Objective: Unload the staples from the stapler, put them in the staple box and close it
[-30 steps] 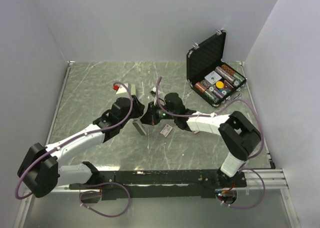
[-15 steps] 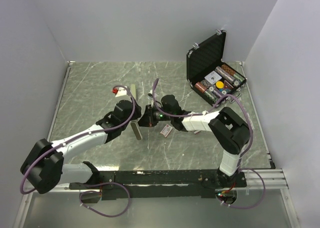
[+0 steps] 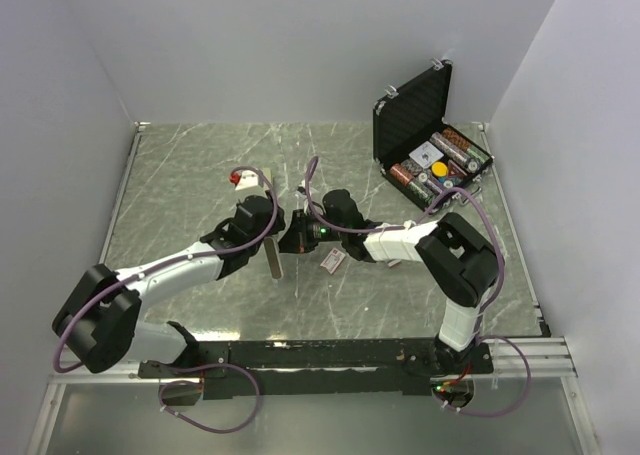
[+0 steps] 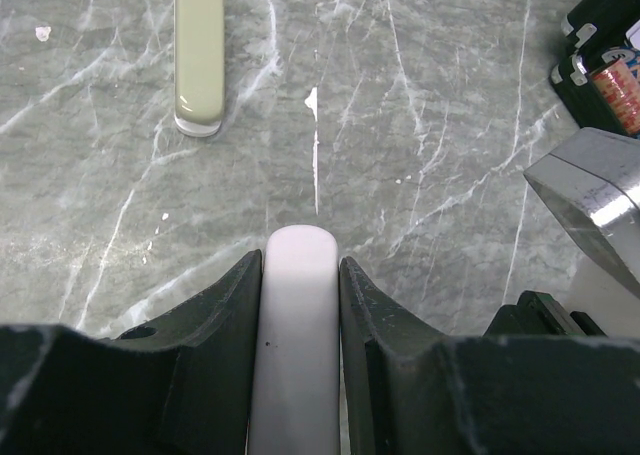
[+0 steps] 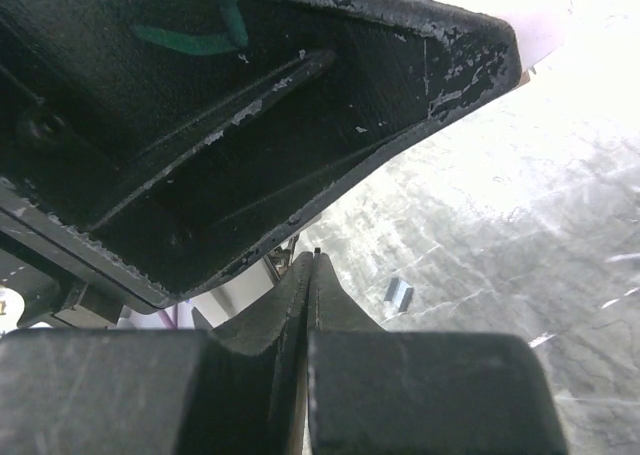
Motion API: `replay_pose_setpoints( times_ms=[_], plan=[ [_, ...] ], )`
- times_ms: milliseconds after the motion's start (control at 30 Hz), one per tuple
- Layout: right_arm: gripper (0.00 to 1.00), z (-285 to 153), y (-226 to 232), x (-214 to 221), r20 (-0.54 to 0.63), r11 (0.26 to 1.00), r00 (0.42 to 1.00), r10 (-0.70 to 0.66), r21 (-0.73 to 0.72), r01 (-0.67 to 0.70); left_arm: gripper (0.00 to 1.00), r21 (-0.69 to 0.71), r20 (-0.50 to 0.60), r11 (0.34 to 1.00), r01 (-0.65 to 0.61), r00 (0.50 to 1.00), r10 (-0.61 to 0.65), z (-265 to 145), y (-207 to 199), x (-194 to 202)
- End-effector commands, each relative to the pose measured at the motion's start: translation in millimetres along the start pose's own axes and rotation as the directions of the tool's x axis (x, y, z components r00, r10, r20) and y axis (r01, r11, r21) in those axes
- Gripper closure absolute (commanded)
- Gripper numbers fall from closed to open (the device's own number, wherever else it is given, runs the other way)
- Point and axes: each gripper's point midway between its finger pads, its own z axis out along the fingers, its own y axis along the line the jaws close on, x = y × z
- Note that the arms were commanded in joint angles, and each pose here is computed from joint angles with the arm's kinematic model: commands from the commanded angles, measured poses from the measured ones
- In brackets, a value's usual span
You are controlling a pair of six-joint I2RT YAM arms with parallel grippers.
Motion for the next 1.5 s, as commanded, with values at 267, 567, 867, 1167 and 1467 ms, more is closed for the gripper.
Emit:
replay_pose_setpoints(
  times_ms=[267, 567, 867, 1167, 1467],
  plan=[
    [1.00, -14.2, 61.6, -17.7, 0.034, 0.972, 0.987, -0.160, -0.171, 0.164, 0.99, 0.094, 0.153, 0.991, 0.099, 0.982, -0.112, -13.1, -32.1, -58.6],
    [1.00, -54.6, 39.3, -45.5, 0.096, 0.973, 0.969, -0.230, 0.011, 0.230, 0.99, 0.099, 0.207, 0.991, 0.094, 0.972, -0.113, -42.0, -30.1, -89.8],
    [1.00, -88.6, 58.5, -39.0, 0.044, 0.937, 0.940, -0.339, 0.104, 0.333, 0.99, 0.078, 0.255, 0.992, 0.099, 0.960, -0.116, -57.8, -26.5, -113.1],
    [1.00, -65.5, 107.2, 9.3, -0.057, 0.915, 0.914, -0.402, -0.060, 0.399, 0.99, 0.095, 0.289, 0.990, 0.105, 0.949, -0.128, -67.4, -34.1, -133.6],
    [1.00, -31.4, 104.5, -4.3, -0.053, 0.928, 0.927, -0.372, -0.029, 0.371, 0.99, 0.141, 0.279, 0.981, 0.133, 0.945, -0.168, -76.3, -38.9, -136.5]
  ],
)
